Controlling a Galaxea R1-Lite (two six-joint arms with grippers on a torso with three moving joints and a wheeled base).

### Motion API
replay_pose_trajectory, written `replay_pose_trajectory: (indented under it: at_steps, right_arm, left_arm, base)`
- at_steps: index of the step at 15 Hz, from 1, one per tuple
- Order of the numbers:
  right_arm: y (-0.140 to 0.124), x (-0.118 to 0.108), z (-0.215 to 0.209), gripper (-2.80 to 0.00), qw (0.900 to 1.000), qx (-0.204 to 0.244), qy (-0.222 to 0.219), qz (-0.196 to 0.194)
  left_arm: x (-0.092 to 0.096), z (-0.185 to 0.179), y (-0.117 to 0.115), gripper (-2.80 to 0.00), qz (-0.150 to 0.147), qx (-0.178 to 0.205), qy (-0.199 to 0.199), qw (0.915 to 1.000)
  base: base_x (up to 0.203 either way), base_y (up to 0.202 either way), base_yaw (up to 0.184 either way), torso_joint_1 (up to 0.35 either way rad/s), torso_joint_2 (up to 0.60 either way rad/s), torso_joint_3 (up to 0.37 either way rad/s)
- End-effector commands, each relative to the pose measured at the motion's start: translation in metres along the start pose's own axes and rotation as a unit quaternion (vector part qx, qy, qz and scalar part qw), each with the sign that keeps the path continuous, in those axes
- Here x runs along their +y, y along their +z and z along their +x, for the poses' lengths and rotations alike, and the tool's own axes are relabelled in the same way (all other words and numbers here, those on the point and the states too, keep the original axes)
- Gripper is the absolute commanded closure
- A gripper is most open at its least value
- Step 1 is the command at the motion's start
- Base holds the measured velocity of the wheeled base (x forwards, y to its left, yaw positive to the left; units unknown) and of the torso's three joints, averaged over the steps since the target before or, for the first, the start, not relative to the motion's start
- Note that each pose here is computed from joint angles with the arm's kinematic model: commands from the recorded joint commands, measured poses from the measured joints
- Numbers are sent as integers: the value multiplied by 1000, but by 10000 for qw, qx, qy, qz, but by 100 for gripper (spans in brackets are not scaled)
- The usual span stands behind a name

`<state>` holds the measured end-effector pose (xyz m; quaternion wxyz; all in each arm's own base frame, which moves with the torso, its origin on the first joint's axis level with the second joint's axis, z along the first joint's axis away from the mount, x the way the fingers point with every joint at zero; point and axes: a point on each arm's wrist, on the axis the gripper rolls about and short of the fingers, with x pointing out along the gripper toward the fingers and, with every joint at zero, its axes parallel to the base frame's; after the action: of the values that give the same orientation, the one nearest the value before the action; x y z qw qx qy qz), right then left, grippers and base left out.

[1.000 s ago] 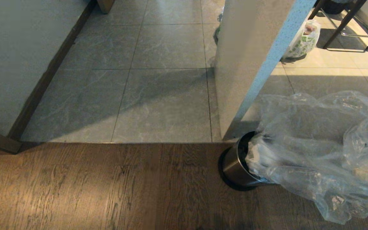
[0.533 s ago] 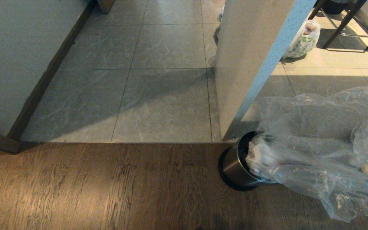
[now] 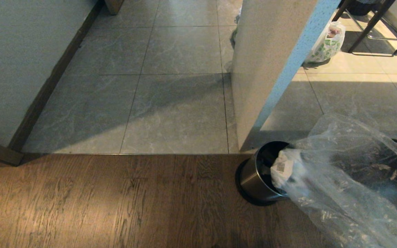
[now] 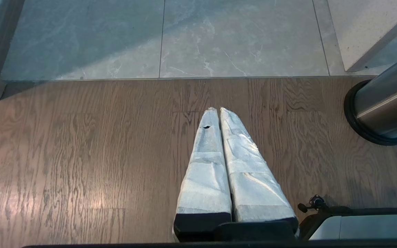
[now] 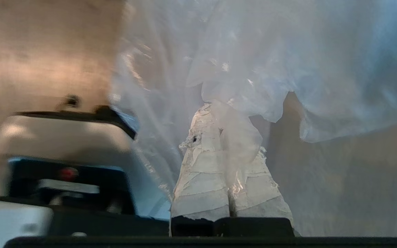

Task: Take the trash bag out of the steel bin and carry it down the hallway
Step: Pick up the trash bag

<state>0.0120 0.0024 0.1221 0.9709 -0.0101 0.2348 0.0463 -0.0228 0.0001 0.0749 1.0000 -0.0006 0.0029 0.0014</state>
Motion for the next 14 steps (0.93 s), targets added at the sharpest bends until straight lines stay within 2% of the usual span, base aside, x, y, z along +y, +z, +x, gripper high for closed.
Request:
replay_pose_trajectory:
  at_steps: [1,5,8,12,14]
  right_arm:
    - [-29,0,-1,0,9983,-181,-555,-18]
    - [-39,0,-2,0,9924,-992,-721,-126]
    - [-43,0,-4,0,9871,-1474,-615,-133]
    - [-57,1,-13,0,9747,-2169,-528,-68]
    - [-58,1,-10,0,9726,-2267,-511,93]
  left_arm:
    - [0,0,0,0,-1,2,2,10000]
    - [0,0,0,0,-1,2,2,10000]
    - [0,0,0,0,-1,2,2,10000]
    - [0,0,0,0,-1,2,2,10000]
    - [0,0,0,0,-1,2,2,10000]
  base:
    - [0,0,0,0,0,0]
    - [0,0,0,0,0,0]
    - [0,0,0,0,0,0]
    - [0,0,0,0,0,0]
    - [0,0,0,0,0,0]
